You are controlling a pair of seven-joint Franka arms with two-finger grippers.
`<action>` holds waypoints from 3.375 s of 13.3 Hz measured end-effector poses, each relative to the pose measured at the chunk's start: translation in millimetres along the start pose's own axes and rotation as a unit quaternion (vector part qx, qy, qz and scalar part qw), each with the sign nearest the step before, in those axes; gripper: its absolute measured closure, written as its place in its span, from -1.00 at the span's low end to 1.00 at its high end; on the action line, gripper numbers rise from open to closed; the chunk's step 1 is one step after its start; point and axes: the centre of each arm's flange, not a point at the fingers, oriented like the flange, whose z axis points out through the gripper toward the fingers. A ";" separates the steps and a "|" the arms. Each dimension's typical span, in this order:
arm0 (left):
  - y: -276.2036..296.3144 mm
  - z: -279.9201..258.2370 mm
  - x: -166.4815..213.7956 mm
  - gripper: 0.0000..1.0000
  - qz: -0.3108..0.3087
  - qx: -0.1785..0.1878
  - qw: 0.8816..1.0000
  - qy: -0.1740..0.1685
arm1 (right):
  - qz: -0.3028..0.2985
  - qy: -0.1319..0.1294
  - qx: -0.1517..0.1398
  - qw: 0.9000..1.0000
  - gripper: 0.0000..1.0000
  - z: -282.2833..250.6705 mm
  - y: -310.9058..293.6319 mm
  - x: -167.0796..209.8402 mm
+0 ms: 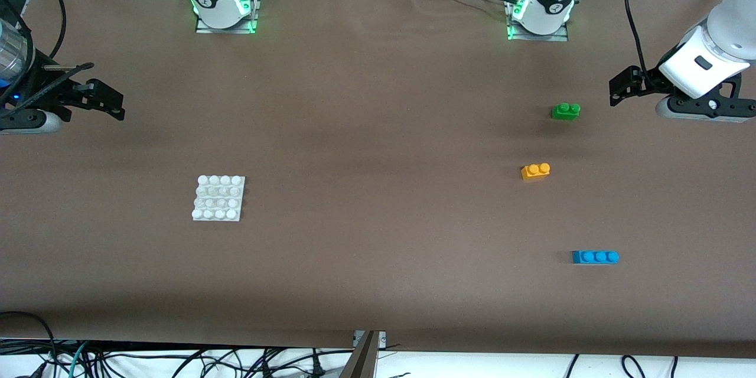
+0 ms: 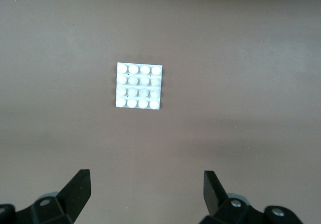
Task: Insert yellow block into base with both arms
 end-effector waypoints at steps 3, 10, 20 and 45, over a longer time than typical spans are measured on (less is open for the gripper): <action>1.2 -0.1 -0.1 -1.00 0.001 0.000 1.000 -0.001 | 0.000 0.000 0.000 1.000 -1.00 0.0 0.0 0.0; 1.0 2.5 0.2 -1.00 0.001 0.000 1.000 -0.006 | 0.000 0.000 0.000 1.000 -1.00 0.0 0.0 0.0; -1.1 4.5 0.6 -1.00 -0.001 0.000 1.000 -0.009 | -0.006 -0.030 -0.004 1.000 -1.00 35.3 -7.9 13.5; -2.6 6.2 2.0 -1.00 -0.002 0.000 1.000 -0.011 | 0.050 -0.024 0.023 0.998 -1.00 384.8 12.8 53.7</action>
